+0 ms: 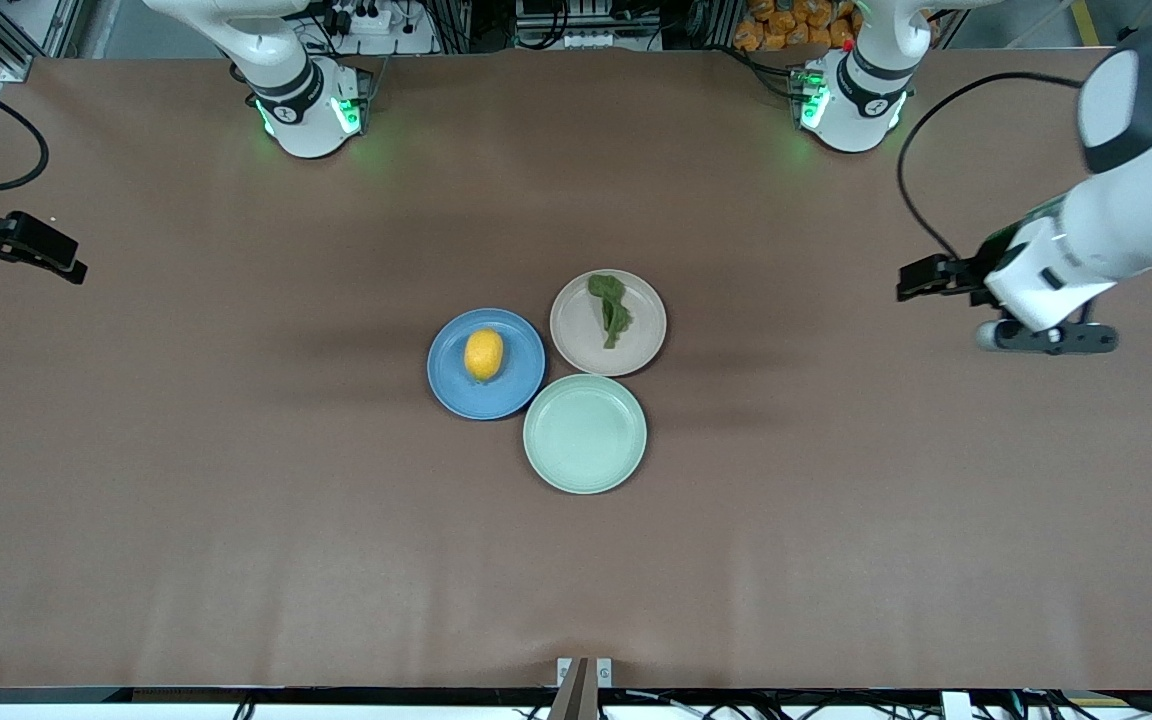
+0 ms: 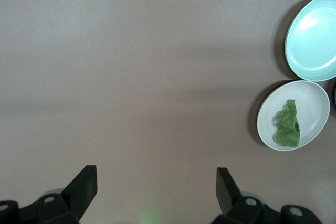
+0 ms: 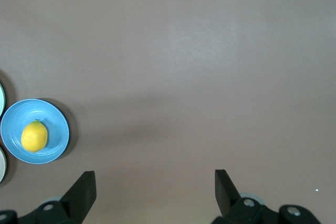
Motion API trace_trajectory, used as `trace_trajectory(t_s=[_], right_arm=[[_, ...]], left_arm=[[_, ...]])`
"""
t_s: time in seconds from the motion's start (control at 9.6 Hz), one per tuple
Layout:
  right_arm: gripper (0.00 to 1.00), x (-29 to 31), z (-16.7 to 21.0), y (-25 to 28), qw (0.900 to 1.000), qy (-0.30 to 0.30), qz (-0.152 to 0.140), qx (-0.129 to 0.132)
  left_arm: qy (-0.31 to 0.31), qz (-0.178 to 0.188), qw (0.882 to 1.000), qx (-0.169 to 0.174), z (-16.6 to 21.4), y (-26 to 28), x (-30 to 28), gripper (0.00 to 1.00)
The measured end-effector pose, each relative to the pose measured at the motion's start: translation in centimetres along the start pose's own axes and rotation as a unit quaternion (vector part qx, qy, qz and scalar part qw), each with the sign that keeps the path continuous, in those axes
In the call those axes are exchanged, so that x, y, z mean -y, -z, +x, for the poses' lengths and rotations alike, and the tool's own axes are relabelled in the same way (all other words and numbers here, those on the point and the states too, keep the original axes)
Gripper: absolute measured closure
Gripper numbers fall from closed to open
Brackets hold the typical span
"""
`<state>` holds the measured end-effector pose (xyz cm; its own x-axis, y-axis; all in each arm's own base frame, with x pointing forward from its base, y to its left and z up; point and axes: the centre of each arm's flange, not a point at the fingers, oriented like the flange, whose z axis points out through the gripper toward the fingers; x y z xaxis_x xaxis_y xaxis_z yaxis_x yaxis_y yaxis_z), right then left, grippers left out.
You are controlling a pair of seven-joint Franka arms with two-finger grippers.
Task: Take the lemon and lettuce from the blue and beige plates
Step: 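Reach the left gripper to the lettuce while the right gripper reaches the lemon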
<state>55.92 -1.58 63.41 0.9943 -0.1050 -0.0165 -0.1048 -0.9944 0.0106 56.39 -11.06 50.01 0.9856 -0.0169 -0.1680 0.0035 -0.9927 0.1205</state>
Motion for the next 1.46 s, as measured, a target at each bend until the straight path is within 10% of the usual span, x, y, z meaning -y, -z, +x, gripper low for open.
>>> trace_trajectory(t_s=[1.46], right_arm=[[0.00,22.7,0.3,-12.8,0.993,0.072,0.011,0.093]], left_arm=[[0.136,0.027,0.990,0.016,-7.2,-23.9,-22.3,0.00]])
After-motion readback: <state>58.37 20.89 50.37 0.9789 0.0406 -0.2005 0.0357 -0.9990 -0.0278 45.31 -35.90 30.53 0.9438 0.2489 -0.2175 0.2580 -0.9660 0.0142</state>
